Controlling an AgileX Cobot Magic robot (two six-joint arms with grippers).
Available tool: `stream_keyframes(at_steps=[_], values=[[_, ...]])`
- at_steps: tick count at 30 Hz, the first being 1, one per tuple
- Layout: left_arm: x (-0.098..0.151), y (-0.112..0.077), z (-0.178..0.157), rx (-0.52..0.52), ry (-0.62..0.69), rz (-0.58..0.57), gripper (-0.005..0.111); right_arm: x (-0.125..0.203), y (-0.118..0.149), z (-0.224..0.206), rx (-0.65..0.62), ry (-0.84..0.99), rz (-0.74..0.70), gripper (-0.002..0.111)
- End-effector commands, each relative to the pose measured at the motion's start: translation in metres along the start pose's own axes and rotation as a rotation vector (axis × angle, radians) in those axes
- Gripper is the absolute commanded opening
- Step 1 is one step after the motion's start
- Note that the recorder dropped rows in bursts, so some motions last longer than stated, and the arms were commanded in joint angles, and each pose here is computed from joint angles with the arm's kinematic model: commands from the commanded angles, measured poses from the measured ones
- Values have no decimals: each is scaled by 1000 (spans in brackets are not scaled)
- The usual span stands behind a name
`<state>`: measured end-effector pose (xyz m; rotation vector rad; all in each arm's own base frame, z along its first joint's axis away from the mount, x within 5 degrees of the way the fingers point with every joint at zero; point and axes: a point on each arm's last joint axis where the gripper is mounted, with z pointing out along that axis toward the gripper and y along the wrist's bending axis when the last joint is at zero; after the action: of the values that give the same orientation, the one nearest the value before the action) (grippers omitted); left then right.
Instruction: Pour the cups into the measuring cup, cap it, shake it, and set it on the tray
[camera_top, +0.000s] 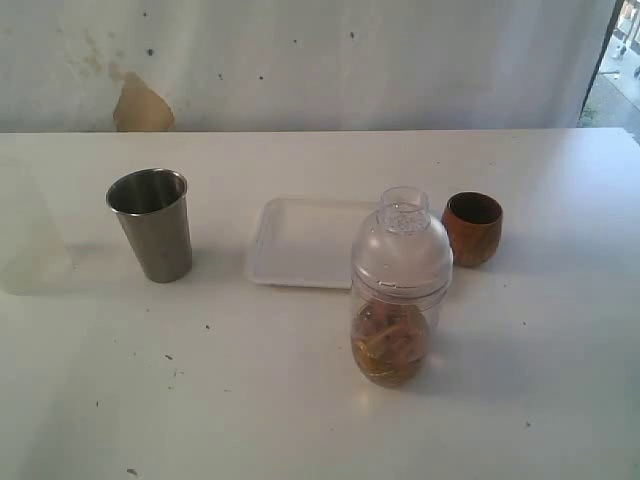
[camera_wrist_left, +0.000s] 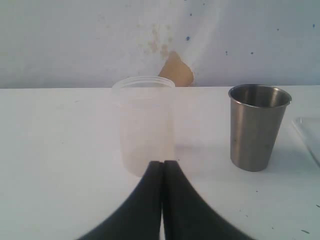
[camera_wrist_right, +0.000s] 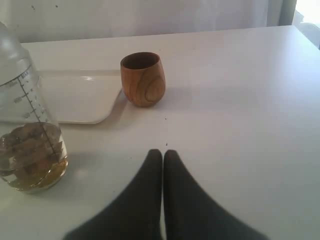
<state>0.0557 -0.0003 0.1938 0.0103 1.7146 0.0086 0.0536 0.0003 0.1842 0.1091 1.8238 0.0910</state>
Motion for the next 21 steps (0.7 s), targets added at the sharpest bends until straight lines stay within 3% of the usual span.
stream_keyframes(at_steps=[1, 9, 12, 14, 18, 21], values=[[1, 0, 0, -5, -2, 3, 0, 2, 0, 0, 5, -1, 5, 0], [1, 0, 0, -5, -2, 3, 0, -5, 0, 0, -6, -81, 6, 0], [2, 0, 0, -5, 0, 3, 0, -24, 3, -3, -59, -281, 167, 0], [2, 0, 0, -5, 2, 3, 0, -46, 3, -13, -115, -541, 269, 0], [2, 0, 0, -5, 2, 3, 0, -73, 6, -37, -189, -908, 234, 0], [2, 0, 0, -5, 2, 3, 0, -98, 10, -51, -199, -904, 231, 0]])
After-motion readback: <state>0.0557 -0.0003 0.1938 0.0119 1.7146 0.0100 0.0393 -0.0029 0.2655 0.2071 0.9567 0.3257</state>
